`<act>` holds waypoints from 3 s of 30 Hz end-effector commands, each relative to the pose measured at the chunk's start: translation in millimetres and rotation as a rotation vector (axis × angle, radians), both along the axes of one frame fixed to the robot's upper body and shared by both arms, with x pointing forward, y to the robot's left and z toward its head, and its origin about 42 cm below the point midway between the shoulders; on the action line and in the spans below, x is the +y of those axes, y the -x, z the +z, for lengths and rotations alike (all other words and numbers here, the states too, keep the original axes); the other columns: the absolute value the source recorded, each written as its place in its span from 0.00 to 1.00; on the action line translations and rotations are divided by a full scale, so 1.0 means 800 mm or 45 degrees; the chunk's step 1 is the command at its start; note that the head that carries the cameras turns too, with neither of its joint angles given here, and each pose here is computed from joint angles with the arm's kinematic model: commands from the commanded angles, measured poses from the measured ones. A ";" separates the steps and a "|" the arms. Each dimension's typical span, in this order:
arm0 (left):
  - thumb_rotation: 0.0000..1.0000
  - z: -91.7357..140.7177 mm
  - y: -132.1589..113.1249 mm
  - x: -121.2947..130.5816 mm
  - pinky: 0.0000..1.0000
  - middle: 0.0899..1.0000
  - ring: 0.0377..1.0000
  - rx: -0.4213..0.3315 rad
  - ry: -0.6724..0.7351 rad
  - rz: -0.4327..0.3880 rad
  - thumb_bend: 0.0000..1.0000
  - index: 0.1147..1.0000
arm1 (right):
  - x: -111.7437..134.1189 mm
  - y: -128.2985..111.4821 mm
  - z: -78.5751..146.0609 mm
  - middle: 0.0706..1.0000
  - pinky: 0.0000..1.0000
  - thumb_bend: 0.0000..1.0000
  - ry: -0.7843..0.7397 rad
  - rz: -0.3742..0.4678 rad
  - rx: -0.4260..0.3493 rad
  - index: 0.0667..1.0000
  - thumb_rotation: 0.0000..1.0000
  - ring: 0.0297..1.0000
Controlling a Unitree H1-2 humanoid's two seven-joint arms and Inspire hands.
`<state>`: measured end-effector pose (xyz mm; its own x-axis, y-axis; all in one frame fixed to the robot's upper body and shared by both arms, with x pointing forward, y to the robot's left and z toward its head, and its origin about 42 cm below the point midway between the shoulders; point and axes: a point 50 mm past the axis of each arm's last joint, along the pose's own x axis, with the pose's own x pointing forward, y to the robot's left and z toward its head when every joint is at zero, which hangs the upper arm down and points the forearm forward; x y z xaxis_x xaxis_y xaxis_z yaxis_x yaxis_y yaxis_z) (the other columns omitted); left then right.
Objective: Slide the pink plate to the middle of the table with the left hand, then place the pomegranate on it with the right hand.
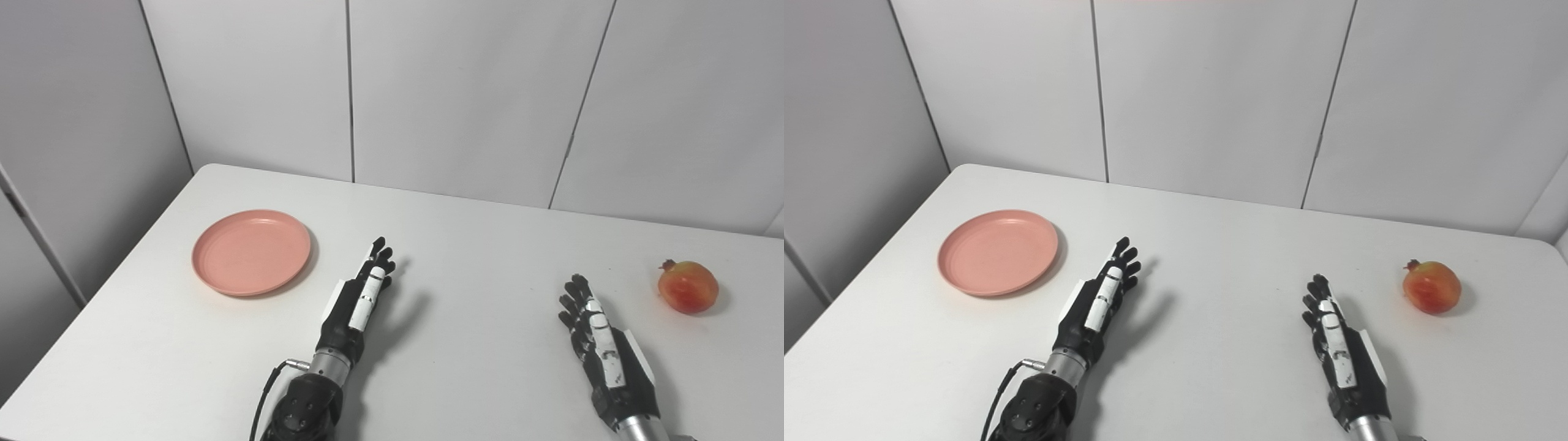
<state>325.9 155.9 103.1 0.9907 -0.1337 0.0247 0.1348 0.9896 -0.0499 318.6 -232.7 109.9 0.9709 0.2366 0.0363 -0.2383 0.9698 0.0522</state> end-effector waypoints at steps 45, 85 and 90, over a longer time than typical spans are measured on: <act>1.00 -0.003 -0.010 -0.029 0.95 0.97 0.96 0.013 0.087 0.011 0.39 0.97 | -0.010 -0.002 0.001 1.00 1.00 0.06 -0.071 -0.023 -0.009 1.00 1.00 1.00; 1.00 0.160 -0.024 0.063 0.96 0.97 0.96 -0.430 0.044 0.118 0.44 0.96 | -0.004 0.002 -0.001 1.00 1.00 0.03 -0.051 -0.014 -0.008 1.00 1.00 1.00; 1.00 0.168 -0.030 0.090 0.96 0.97 0.96 -0.466 0.002 0.164 0.45 0.97 | -0.003 0.002 -0.001 1.00 1.00 0.02 -0.047 -0.017 -0.005 1.00 1.00 1.00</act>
